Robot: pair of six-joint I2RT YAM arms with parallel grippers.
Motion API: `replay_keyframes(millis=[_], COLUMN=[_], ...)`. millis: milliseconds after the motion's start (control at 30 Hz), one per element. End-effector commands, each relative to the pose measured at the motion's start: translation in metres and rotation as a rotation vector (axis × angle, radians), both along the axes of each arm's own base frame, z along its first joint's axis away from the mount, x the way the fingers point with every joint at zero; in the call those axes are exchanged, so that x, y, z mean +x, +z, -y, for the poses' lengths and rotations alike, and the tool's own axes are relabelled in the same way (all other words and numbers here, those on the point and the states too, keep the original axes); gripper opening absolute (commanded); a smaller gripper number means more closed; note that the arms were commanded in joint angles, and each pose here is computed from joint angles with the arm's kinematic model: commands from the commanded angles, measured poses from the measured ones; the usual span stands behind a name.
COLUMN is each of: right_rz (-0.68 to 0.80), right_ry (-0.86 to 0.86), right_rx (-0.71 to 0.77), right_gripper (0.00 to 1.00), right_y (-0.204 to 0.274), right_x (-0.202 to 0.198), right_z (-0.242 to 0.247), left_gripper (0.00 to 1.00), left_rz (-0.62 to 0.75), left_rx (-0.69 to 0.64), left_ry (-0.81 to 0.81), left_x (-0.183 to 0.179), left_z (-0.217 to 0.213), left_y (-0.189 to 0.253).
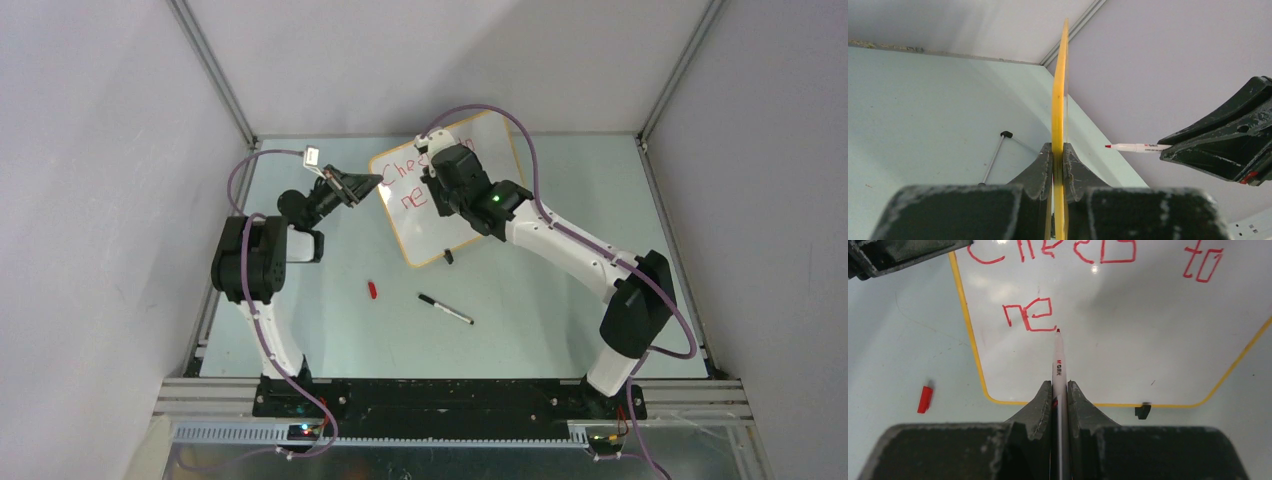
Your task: Write a sentence on the whiteboard
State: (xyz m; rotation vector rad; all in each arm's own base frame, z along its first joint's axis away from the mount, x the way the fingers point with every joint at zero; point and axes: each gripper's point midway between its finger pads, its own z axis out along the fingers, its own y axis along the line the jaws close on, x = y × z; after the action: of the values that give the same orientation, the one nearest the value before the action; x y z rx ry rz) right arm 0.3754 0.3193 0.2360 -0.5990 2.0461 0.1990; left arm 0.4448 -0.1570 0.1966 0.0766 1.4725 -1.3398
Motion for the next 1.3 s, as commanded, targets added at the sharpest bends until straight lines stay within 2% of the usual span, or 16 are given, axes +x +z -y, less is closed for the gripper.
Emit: replay_keyframes(millis=[0,400,1267], right_rz=[0.071,0.064,0.06], right_ry=[-0.042,-0.056,-0.004], right_rx=[0.051,0.082,0.143], right_gripper=[0.0,0.0,0.0], right_y=[0.022,0.004,0.007], right_x=[0.011,0.013,0.013], right_z=[0.01,0.017,-0.001], left_gripper=[0.0,0.0,0.0], left_rz=[0.088,0.086,0.085], left_rx=[0.011,0.01,0.01], left_ry=[-0.007,-0.008,-0.009], left_x=[-0.006,-0.005,-0.005], left_z=[-0.001,0.0,0.0], left_y=[0.017,0.017,0.017])
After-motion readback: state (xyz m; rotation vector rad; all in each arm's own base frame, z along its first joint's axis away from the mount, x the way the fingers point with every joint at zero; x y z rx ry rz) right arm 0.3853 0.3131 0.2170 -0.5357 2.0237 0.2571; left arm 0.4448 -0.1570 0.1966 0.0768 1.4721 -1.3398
